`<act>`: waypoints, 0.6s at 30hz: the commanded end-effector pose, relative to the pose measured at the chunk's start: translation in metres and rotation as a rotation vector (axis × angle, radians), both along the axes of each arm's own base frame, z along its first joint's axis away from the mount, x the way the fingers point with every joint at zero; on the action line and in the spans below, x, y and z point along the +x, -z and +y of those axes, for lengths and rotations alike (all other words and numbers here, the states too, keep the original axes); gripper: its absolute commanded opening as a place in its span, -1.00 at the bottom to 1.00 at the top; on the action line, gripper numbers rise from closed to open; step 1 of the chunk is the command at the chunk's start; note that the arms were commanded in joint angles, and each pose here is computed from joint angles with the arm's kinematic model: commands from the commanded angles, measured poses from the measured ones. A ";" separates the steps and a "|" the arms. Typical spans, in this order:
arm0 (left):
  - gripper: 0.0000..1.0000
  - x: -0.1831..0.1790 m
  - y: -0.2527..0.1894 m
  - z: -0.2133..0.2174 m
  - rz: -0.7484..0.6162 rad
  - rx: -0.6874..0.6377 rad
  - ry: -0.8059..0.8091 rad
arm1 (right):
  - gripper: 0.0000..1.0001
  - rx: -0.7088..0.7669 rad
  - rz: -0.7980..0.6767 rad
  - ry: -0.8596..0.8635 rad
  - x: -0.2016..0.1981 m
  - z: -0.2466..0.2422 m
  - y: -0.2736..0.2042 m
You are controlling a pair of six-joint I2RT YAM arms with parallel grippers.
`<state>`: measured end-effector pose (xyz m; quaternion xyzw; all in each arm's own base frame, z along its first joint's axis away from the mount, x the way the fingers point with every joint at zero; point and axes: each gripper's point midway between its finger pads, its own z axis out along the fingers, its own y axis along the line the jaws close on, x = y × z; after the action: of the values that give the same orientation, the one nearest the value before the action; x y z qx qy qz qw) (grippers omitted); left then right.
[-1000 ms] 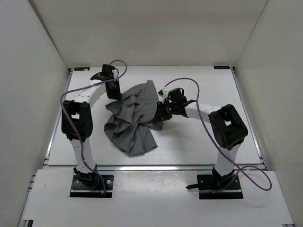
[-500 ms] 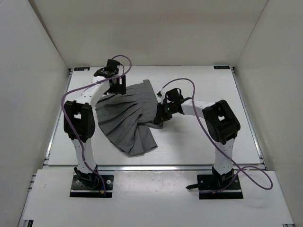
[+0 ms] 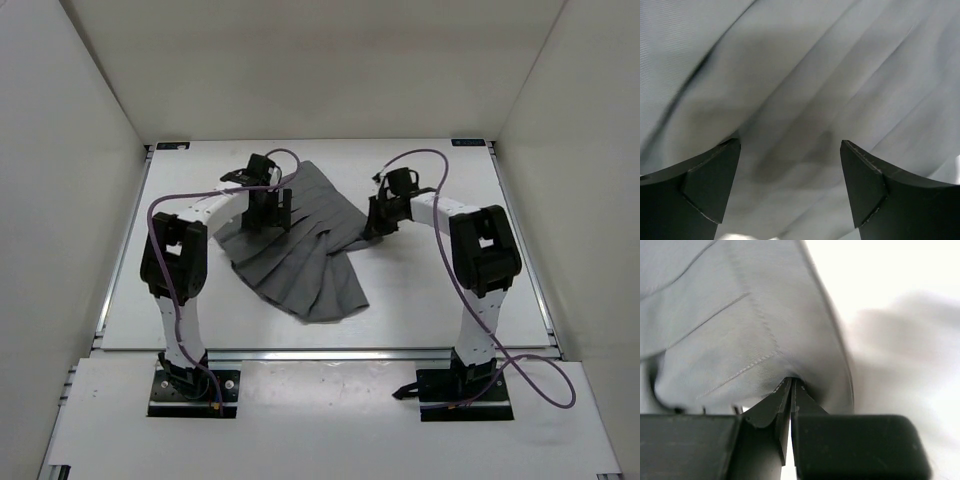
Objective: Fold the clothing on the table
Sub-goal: Flatten the skirt out
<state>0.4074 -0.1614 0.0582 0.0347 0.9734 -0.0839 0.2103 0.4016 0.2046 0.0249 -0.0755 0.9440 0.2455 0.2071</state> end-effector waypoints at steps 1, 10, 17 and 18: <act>0.80 -0.006 -0.024 -0.040 -0.045 -0.096 0.068 | -0.96 -0.130 -0.044 0.093 0.031 -0.054 -0.007; 0.46 -0.067 0.014 -0.097 0.137 -0.141 0.209 | -0.92 -0.077 -0.124 0.142 0.083 -0.060 -0.040; 0.40 -0.108 0.024 -0.123 0.206 -0.136 0.254 | -0.37 0.022 -0.166 0.250 0.048 -0.085 -0.076; 0.34 -0.110 0.024 -0.128 0.204 -0.146 0.256 | -0.31 0.021 -0.166 0.266 0.039 -0.091 -0.078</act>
<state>0.3101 -0.2779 0.0302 0.1381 0.9702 -0.1648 0.1117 0.4412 0.1284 0.0547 0.0096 0.9453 0.2022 0.2557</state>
